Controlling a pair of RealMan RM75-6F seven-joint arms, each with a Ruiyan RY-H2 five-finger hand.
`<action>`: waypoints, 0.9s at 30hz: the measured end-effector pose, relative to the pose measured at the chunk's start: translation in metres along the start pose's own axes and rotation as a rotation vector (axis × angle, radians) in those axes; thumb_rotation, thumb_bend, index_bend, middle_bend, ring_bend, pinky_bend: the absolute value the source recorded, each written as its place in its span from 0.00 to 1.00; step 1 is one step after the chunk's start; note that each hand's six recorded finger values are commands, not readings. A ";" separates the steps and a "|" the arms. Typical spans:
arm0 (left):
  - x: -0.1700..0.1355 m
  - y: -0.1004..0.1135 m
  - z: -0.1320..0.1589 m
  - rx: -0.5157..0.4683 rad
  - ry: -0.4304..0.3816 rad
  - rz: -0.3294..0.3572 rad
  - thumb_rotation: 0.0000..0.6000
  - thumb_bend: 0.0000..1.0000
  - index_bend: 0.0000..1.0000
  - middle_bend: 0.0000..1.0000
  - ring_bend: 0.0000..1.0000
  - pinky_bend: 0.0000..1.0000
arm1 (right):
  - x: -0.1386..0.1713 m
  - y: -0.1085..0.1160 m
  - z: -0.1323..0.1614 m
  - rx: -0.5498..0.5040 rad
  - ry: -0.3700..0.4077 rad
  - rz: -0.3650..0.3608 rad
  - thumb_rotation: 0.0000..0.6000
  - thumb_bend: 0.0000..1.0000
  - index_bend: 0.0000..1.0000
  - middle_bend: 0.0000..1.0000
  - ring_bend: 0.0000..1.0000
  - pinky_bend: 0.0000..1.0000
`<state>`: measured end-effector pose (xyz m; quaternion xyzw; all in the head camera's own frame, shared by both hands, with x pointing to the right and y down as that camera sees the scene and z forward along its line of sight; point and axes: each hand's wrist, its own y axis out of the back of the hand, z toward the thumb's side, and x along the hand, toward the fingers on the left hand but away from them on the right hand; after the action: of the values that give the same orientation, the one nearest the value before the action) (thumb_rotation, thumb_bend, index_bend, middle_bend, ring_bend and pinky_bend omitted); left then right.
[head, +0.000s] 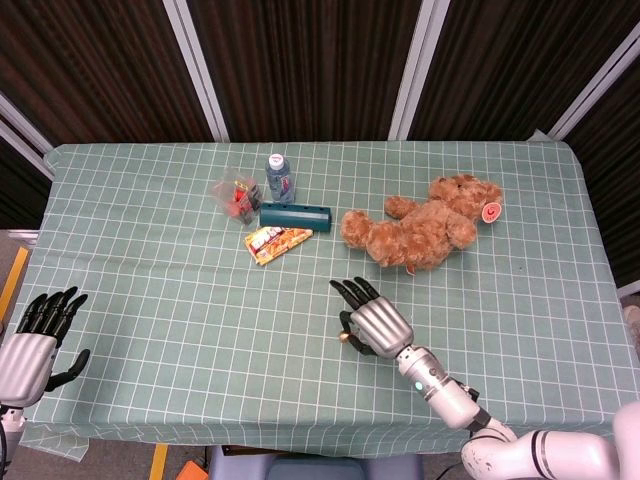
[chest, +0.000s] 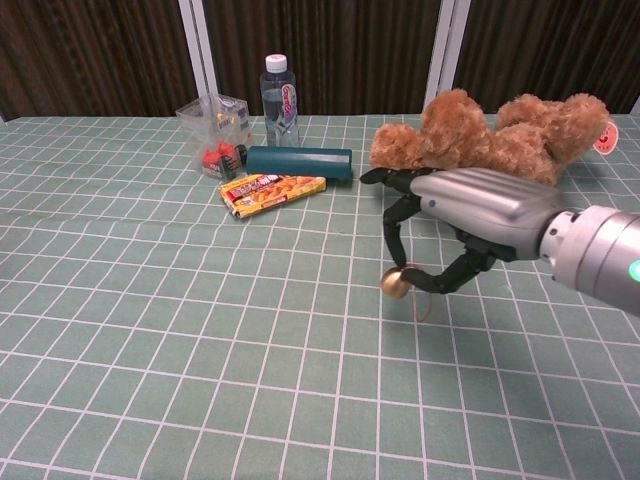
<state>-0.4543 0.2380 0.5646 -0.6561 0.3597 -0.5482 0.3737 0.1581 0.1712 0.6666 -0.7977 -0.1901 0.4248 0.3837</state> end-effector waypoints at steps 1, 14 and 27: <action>0.000 -0.001 0.000 -0.001 0.001 -0.007 1.00 0.38 0.00 0.00 0.00 0.02 | 0.002 0.002 -0.005 0.012 -0.007 -0.001 1.00 0.57 0.75 0.07 0.00 0.00; 0.000 -0.003 0.002 0.008 -0.008 -0.015 1.00 0.38 0.00 0.00 0.00 0.02 | -0.011 -0.024 -0.006 0.043 -0.022 0.064 1.00 0.57 0.75 0.07 0.00 0.00; 0.001 -0.006 0.002 0.010 -0.005 -0.024 1.00 0.38 0.00 0.00 0.00 0.02 | -0.026 -0.040 -0.006 0.051 -0.038 0.104 1.00 0.57 0.75 0.07 0.00 0.00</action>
<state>-0.4515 0.2400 0.5697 -0.6599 0.3480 -0.5529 0.3712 0.1486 0.1774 0.7135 -0.7882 -0.1446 0.4639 0.3776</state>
